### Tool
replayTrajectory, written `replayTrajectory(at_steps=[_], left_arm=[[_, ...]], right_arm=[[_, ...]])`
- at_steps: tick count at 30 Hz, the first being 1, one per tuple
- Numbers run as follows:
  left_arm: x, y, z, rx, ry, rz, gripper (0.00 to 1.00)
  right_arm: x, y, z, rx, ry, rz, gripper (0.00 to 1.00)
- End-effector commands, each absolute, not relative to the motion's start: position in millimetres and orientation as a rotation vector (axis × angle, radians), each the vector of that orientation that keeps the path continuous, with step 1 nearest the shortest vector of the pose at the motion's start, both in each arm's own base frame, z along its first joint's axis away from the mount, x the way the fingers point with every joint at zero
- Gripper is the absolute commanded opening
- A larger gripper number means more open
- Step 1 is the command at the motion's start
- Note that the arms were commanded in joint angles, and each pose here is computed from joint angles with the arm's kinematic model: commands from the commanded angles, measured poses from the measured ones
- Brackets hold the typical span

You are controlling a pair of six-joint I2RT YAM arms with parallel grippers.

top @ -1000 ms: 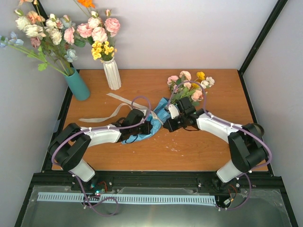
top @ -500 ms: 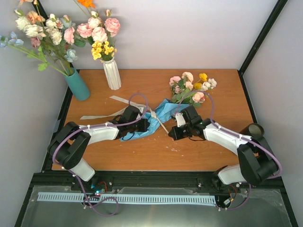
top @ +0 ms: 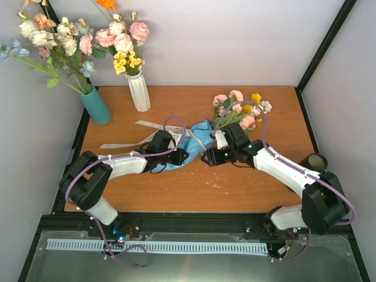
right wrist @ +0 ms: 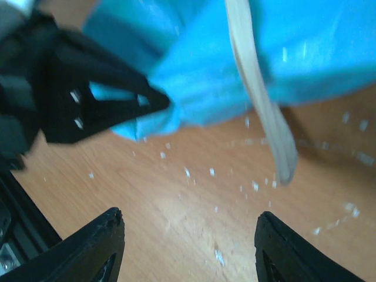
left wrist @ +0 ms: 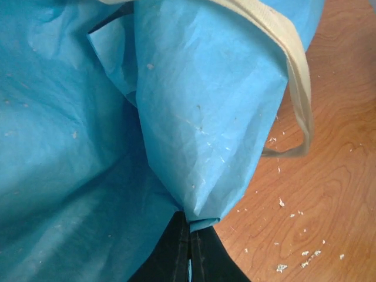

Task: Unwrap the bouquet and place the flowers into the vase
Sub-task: Untie the ribbon from the wrapping paper.

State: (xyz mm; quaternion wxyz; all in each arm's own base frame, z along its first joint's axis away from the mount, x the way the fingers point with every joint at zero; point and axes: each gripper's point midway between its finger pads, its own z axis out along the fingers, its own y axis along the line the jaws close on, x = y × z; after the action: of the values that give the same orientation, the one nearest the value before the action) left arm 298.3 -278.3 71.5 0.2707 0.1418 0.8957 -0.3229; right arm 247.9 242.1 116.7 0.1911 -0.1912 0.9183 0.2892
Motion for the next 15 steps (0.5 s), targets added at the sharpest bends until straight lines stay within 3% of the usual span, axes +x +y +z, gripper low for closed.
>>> replayTrajectory(at_steps=[1,6,15], left_arm=[[297,-285,85,0.473,2.343,-0.919,0.00],[296,-286,83,0.484,2.345,-0.925,0.00],[295,-289,83,0.509,2.346,-0.938,0.00]], right_arm=[[277,249,147,-0.581,2.490,0.715,0.60],[311,260,168,-0.607,2.442,0.633,0.61],[357,291,150,-0.719,2.464,0.572,0.59]])
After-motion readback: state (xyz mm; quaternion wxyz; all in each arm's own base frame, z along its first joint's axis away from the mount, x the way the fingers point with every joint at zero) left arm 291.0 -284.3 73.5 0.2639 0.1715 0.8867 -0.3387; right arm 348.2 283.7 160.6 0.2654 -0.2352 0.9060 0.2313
